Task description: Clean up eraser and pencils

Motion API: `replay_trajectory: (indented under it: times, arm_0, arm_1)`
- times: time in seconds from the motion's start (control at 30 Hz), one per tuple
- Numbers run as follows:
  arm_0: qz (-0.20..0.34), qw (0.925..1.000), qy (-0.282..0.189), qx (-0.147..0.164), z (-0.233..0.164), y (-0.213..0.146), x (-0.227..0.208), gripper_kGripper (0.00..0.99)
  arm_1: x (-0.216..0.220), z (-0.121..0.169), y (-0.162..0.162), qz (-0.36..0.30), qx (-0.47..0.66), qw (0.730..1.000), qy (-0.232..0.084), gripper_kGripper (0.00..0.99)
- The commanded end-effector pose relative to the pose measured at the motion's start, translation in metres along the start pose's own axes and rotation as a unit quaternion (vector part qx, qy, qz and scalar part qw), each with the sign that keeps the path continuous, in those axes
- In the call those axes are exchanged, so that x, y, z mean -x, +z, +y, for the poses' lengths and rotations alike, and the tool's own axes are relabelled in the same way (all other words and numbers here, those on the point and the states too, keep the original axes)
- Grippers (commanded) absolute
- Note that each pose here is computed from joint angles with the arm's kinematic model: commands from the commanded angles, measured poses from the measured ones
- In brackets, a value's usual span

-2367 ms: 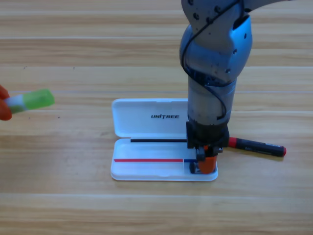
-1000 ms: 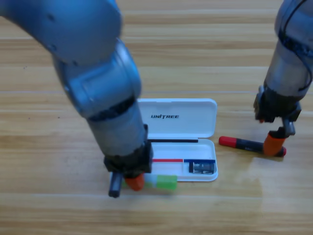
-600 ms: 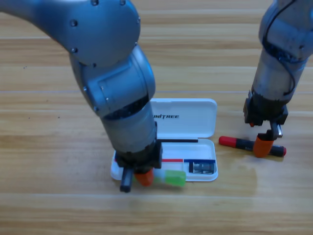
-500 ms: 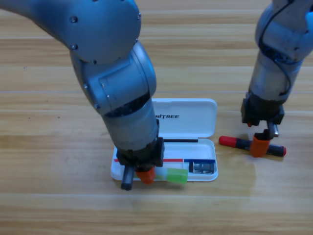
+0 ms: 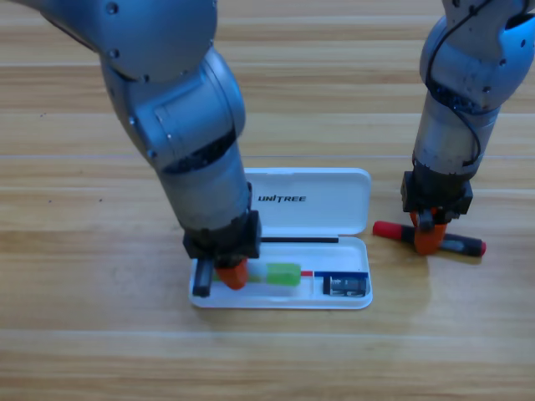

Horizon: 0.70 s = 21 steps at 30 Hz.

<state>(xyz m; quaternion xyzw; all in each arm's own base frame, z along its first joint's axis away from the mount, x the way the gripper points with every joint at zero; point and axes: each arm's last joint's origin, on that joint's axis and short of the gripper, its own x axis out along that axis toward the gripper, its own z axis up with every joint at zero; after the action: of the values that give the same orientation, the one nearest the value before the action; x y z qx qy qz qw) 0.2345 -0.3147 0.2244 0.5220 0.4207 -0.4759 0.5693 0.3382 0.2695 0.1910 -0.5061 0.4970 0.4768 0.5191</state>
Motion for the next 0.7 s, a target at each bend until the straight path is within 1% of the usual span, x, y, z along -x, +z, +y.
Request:
replay_trajectory:
  times: [0.03, 0.07, 0.1, 0.13, 0.17, 0.7]
  arm_0:
    - [0.026, 0.9995, -0.013, 0.013, 0.009, -0.005, -0.024, 0.000]
    - [0.026, 0.9995, -0.013, 0.013, 0.009, -0.005, -0.024, 0.000]
    - [0.026, 0.9995, -0.014, 0.014, 0.009, -0.006, -0.024, 0.000]
    - [0.026, 0.9994, -0.015, 0.013, 0.009, -0.005, -0.025, 0.000]
    - [0.027, 0.9994, -0.016, 0.013, 0.009, -0.006, -0.025, 0.000]
    - [0.024, 0.9994, -0.013, 0.020, 0.012, -0.001, -0.027, 0.000]
  arm_1:
    - [-0.035, -0.001, -0.001, 0.028, 0.004, 0.999, 0.034, 0.337]
    - [-0.035, -0.001, -0.001, 0.029, 0.004, 0.999, 0.033, 0.290]
    - [-0.035, -0.001, -0.002, 0.030, 0.004, 0.999, 0.034, 0.161]
    - [-0.035, -0.001, -0.002, 0.030, 0.005, 0.999, 0.035, 0.058]
    - [-0.035, 0.000, -0.002, 0.030, 0.005, 0.999, 0.035, 0.000]
    - [-0.022, 0.005, -0.007, 0.026, 0.004, 0.999, 0.029, 0.000]
